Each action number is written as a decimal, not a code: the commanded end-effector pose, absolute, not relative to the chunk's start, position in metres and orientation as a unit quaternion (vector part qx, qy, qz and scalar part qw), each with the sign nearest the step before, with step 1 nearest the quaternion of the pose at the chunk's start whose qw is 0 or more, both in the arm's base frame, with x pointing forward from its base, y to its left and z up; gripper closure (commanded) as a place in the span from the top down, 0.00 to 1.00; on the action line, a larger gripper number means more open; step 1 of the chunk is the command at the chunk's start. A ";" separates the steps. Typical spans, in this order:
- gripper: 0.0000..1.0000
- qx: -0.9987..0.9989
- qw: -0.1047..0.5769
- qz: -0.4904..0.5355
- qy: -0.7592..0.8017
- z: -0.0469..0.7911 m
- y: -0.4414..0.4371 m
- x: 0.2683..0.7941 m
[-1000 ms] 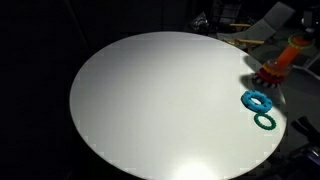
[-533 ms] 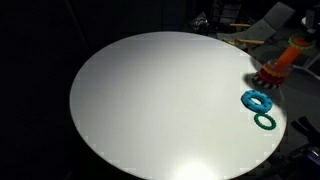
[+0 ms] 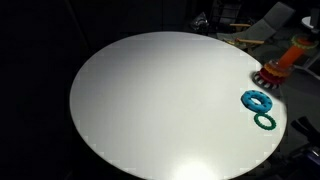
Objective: Pick up the light green ring and stack it onto the rings stacking stand
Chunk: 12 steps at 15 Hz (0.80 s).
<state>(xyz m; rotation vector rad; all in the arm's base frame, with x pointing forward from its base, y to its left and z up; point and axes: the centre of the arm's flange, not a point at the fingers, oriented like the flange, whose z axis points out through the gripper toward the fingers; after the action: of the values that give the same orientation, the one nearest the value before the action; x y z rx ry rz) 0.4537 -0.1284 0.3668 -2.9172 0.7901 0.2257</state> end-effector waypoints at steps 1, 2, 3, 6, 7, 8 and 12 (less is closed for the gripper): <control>0.06 -0.954 0.082 0.080 0.278 0.346 -0.138 0.444; 0.06 -0.952 0.089 0.080 0.282 0.345 -0.140 0.444; 0.06 -0.950 0.095 0.079 0.286 0.345 -0.141 0.444; 0.06 -0.946 0.113 0.077 0.293 0.344 -0.142 0.445; 0.06 -0.946 0.117 0.077 0.294 0.345 -0.142 0.445; 0.06 -0.945 0.120 0.076 0.295 0.346 -0.142 0.445; 0.06 -0.946 0.115 0.076 0.294 0.354 -0.143 0.447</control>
<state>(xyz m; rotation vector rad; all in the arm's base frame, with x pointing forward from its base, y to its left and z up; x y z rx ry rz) 0.4493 -0.1379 0.3630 -2.7743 0.8661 0.2130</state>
